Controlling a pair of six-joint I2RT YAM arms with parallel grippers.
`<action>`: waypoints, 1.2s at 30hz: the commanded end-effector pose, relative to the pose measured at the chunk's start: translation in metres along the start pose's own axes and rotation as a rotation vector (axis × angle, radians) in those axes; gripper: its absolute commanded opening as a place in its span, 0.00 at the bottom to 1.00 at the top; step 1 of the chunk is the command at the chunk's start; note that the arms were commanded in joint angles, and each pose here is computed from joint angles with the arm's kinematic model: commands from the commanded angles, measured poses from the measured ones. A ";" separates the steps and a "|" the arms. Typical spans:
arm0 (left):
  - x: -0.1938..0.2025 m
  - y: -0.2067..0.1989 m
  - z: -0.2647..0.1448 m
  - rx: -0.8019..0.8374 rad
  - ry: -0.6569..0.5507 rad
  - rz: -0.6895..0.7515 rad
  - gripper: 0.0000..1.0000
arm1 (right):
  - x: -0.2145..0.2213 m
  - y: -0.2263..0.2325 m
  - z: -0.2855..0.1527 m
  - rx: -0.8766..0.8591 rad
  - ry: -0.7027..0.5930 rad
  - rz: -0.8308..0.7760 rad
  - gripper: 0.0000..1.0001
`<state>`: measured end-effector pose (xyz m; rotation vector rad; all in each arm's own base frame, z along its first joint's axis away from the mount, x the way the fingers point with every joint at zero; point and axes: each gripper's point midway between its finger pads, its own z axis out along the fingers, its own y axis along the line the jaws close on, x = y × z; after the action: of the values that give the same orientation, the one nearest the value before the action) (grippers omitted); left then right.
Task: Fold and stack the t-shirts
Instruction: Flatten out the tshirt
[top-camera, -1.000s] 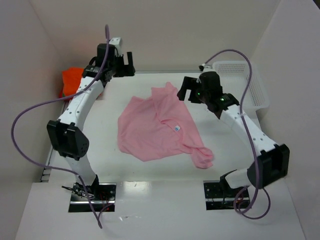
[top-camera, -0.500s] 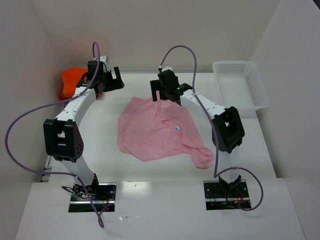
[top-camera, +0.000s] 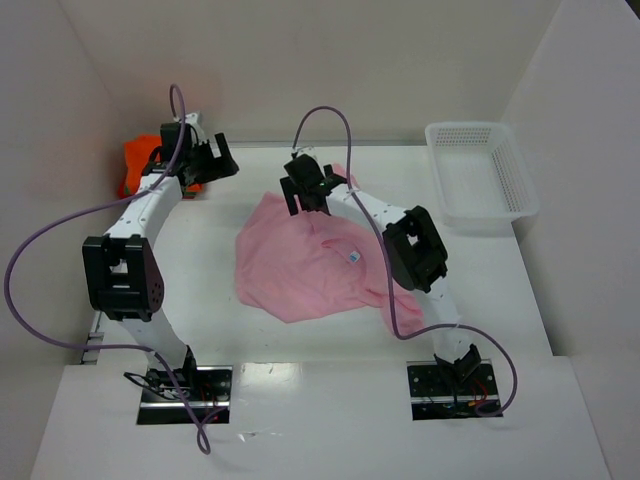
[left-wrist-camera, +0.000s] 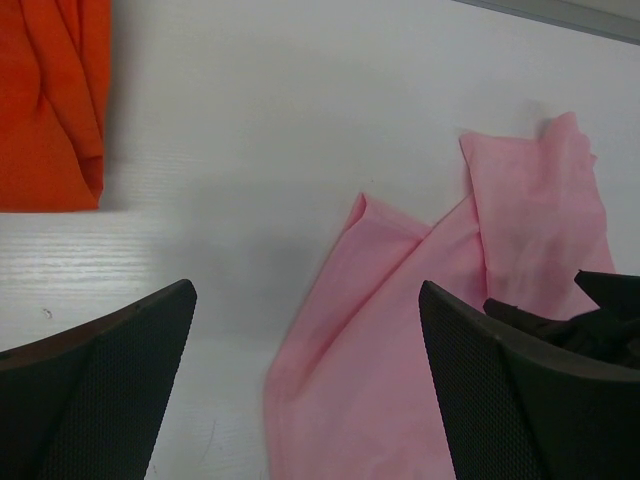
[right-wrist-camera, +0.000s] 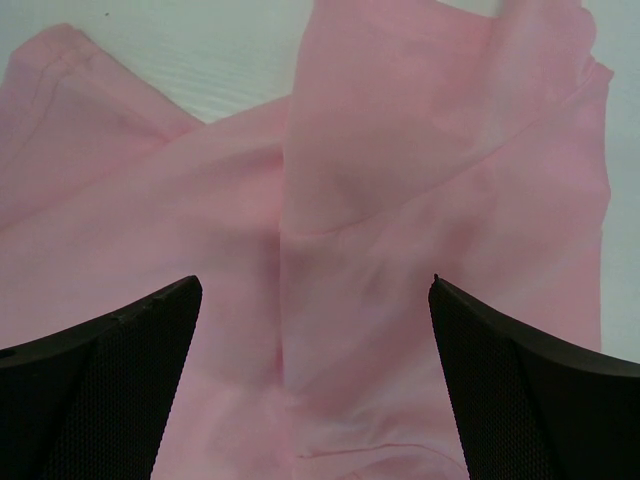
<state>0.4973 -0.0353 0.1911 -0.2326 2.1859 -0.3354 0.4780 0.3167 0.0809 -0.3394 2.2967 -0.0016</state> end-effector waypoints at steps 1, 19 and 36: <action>-0.001 -0.001 0.006 0.041 -0.014 0.027 1.00 | -0.034 -0.006 -0.002 0.058 -0.079 0.049 1.00; 0.008 0.007 0.012 0.028 0.010 0.026 1.00 | 0.000 -0.009 0.028 0.134 0.018 0.025 0.88; 0.012 0.006 0.015 0.046 0.025 0.033 1.00 | -0.004 -0.013 0.036 0.178 -0.019 0.044 0.71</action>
<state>0.4978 -0.0344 0.1724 -0.2086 2.2194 -0.3545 0.4956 0.3067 0.0377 -0.2729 2.3450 -0.1845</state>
